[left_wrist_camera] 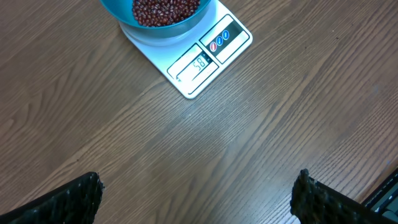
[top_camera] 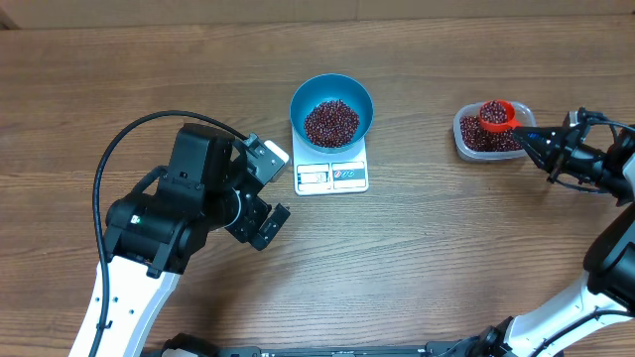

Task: Scoop item into bowl and weigh 150g on scale
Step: 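Lift the filled scoop and carry it left toward the blue bowl, then tilt the red scoop over the blue bowl to pour beans in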

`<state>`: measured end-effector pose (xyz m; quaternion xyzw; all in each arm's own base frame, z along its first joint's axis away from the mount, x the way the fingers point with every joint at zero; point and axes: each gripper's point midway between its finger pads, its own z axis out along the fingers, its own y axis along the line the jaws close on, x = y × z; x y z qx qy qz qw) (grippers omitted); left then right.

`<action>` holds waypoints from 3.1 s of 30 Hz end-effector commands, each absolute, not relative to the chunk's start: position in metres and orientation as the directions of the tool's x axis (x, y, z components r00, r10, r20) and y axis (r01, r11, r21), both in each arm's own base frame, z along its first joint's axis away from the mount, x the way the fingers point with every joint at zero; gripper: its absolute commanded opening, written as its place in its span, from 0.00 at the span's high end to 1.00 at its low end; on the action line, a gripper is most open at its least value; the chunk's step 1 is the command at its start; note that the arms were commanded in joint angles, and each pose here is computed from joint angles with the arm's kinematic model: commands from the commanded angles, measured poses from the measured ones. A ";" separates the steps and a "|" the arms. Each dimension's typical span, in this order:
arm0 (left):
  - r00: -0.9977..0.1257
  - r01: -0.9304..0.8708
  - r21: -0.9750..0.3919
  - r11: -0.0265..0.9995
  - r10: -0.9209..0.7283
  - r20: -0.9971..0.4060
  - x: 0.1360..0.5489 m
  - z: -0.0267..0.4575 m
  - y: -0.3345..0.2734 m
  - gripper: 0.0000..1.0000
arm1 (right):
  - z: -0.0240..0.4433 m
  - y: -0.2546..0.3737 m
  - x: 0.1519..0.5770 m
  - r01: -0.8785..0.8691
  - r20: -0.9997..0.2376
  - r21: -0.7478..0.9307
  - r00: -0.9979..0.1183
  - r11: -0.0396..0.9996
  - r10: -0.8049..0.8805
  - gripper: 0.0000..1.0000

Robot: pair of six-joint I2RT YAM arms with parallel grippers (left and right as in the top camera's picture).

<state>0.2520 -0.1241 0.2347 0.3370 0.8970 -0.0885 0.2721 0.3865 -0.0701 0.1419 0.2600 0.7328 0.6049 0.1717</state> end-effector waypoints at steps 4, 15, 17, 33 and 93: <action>-0.605 0.658 0.047 0.751 0.565 -0.561 0.256 0.242 -0.123 0.00 | 0.153 -0.040 0.393 0.119 0.057 0.989 -0.850 0.085 0.524 0.97; -0.605 0.658 0.047 0.751 0.565 -0.561 0.255 0.242 -0.123 0.00 | 0.154 0.030 0.394 0.092 0.049 0.990 -0.930 0.103 0.364 0.96; -0.605 0.658 0.047 0.751 0.565 -0.561 0.256 0.242 -0.123 0.00 | 0.158 0.040 0.395 0.074 0.041 0.994 -0.939 0.084 0.342 0.96; -0.605 0.658 0.047 0.751 0.565 -0.561 0.256 0.242 -0.123 0.00 | 0.170 0.102 0.386 0.017 0.011 0.999 -0.982 0.034 0.186 0.96; -0.605 0.658 0.047 0.751 0.565 -0.560 0.256 0.242 -0.123 0.00 | 0.158 0.184 0.450 -0.852 -0.875 0.339 -0.441 0.398 -0.199 0.96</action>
